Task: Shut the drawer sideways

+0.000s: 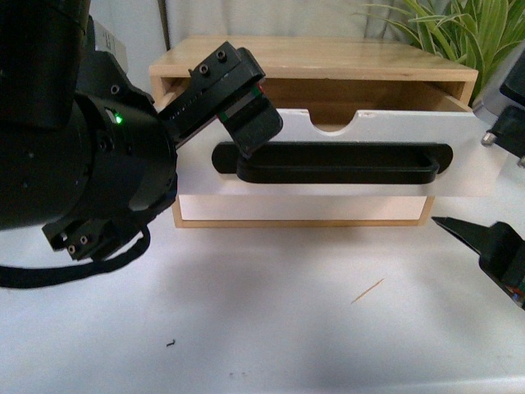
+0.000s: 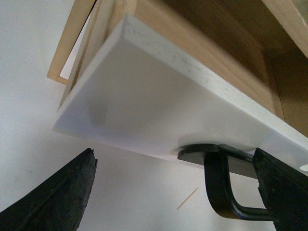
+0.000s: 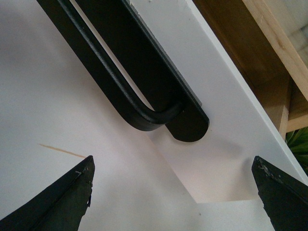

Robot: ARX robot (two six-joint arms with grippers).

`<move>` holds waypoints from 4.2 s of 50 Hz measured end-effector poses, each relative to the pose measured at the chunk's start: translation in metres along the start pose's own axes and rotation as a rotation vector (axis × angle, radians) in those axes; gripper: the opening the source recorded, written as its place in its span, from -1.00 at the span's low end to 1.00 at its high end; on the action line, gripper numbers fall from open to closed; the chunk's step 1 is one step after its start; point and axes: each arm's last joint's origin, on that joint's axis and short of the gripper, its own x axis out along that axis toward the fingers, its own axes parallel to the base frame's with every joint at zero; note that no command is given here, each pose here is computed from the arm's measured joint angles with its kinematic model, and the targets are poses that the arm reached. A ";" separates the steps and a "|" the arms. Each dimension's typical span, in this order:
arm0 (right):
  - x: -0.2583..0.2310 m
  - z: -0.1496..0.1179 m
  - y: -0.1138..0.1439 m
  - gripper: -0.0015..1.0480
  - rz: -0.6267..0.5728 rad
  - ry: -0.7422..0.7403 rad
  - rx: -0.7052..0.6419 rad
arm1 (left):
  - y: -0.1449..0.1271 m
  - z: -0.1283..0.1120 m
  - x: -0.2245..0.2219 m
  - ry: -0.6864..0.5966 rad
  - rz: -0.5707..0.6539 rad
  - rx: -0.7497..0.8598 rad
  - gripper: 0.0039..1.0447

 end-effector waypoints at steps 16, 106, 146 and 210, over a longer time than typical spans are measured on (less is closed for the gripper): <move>0.036 0.002 -0.009 0.83 -0.001 0.032 0.013 | 0.002 0.022 0.032 0.024 -0.016 -0.003 0.89; -0.076 0.001 -0.001 0.83 -0.150 -0.063 0.222 | 0.081 0.023 -0.094 -0.241 0.333 0.067 0.89; -0.142 -0.033 0.048 -0.68 -0.551 -0.162 0.796 | 0.130 -0.001 -0.167 -0.461 0.088 0.626 -0.68; -0.161 -0.044 0.076 -0.97 -0.554 -0.171 0.801 | 0.144 -0.024 -0.193 -0.483 0.109 0.640 -0.93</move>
